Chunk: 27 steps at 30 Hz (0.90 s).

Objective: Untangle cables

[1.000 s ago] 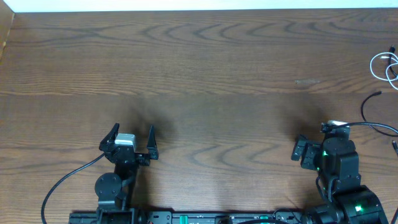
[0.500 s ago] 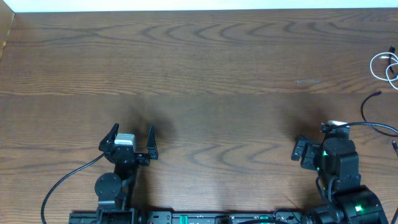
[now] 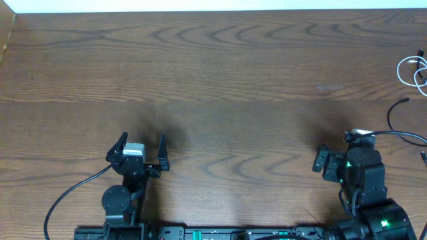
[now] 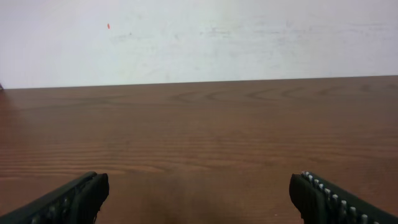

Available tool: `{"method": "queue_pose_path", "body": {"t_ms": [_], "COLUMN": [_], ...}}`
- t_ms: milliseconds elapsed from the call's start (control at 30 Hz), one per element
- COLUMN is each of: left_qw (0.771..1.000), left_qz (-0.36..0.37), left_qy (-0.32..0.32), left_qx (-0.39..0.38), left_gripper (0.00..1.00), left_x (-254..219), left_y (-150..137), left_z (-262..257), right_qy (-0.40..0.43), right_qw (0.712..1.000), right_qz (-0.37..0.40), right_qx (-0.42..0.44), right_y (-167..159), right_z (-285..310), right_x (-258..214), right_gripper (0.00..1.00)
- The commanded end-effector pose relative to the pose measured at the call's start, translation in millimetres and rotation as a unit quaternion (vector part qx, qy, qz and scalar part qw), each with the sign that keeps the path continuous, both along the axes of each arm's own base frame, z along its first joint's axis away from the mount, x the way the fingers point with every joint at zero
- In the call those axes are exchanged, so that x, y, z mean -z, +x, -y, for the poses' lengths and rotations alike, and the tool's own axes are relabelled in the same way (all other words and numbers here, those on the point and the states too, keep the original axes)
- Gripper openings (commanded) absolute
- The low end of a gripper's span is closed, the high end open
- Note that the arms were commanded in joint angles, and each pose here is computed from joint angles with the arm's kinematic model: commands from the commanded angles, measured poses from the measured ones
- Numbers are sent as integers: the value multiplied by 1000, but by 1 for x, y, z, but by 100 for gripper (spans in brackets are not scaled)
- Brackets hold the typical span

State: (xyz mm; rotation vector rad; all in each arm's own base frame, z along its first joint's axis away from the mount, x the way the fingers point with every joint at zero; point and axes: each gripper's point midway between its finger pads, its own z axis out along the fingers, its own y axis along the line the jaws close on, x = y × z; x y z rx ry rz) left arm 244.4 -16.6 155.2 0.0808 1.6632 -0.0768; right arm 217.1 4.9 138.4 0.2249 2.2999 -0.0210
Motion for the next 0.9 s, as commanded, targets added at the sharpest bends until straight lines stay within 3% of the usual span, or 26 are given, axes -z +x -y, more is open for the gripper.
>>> {"method": "queue_pose_path", "body": {"t_ms": [0, 867], "left_qw": [1000, 1000], "left_qz": [-24, -24], "left_qy": [-5, -5], "left_qx": [6, 6], "left_gripper": [98, 98], "left_x": [15, 15], "left_y": [-1, -1], "left_z": [2, 2], "right_qy": [-6, -5], "right_qw": [1000, 1000], "right_qz": [-2, 3], "right_qx": [-3, 10], "right_y": [-1, 1], "right_z": [0, 6], "right_x": [2, 0], "right_gripper": [99, 99]}}
